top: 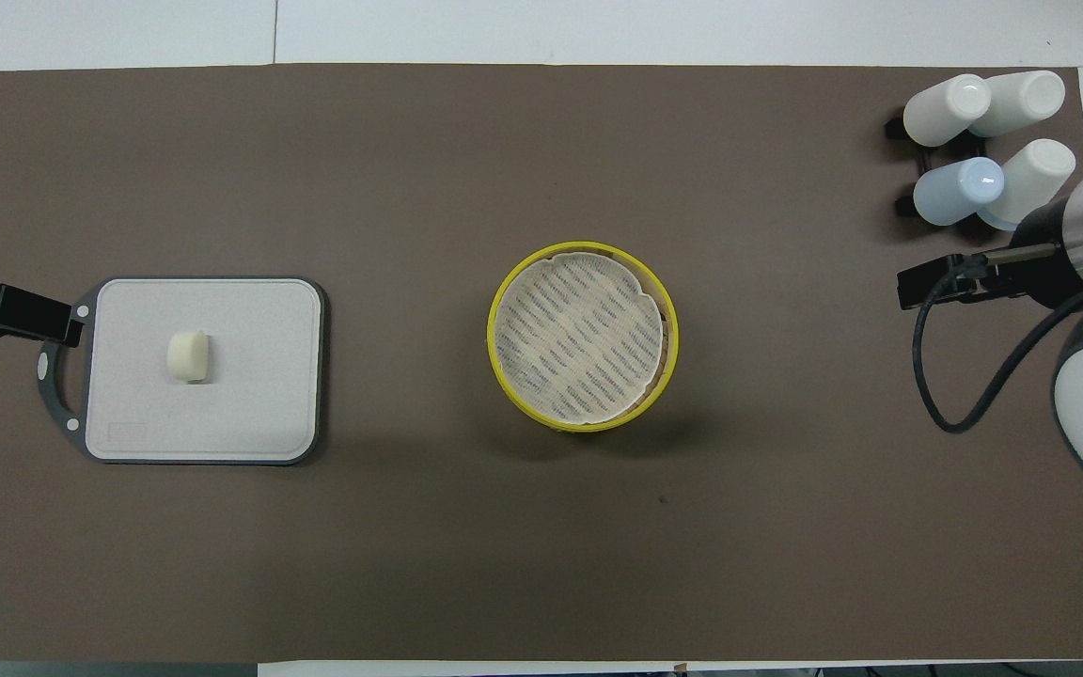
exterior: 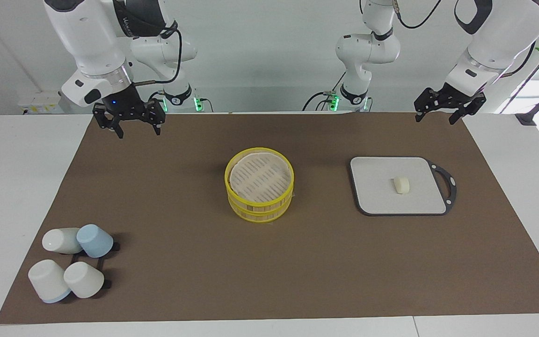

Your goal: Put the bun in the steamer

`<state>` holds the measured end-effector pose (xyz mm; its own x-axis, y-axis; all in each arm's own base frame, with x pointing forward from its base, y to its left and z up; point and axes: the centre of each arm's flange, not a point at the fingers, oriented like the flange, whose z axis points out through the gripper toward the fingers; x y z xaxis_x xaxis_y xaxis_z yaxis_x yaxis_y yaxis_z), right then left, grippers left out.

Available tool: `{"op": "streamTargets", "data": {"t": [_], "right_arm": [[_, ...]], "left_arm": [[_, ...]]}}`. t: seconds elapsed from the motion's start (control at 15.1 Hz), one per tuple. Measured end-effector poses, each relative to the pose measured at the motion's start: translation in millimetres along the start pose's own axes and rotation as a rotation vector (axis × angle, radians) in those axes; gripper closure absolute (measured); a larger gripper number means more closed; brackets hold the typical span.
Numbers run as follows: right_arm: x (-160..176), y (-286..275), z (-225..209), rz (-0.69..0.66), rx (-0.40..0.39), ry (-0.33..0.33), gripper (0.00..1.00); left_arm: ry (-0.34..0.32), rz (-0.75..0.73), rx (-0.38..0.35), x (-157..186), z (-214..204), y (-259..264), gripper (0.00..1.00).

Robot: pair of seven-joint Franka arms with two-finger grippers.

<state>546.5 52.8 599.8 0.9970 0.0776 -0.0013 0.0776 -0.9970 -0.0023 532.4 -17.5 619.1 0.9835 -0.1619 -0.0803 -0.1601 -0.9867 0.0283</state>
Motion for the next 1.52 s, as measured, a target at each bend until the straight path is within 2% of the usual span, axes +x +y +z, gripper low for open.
{"op": "streamTargets", "data": {"t": [0.4,0.53,0.66,0.86,1.06,1.26,1.52], "right_arm": [[0.2,-15.1,-0.4,-0.026,0.007,0.001,0.00],[5.3,-67.5,-4.9,-0.083,0.017,0.006,0.00],[19.4,-155.7,-0.5,-0.072,0.033,0.013,0.00],[41.7,-291.2,50.4,-0.015,0.060,0.028,0.00],[42.4,-376.2,120.8,0.006,0.033,0.051,0.00],[33.8,-413.4,173.9,0.013,0.035,0.073,0.00],[18.6,-411.9,202.5,0.008,0.033,0.070,0.00]], "left_arm": [[0.000,0.000,0.000,0.0,0.0,0.0,0.00],[-0.003,0.000,-0.001,-0.4,3.3,-0.1,0.00],[0.013,-0.002,-0.002,-2.3,21.1,-1.8,0.00],[0.070,-0.013,-0.006,-12.2,97.1,-8.5,0.00],[0.088,-0.024,-0.005,-23.7,186.0,-12.5,0.00],[0.110,-0.015,0.009,-18.8,242.7,-12.3,0.00],[0.148,-0.014,0.031,-2.5,280.9,-21.6,0.00]]}}
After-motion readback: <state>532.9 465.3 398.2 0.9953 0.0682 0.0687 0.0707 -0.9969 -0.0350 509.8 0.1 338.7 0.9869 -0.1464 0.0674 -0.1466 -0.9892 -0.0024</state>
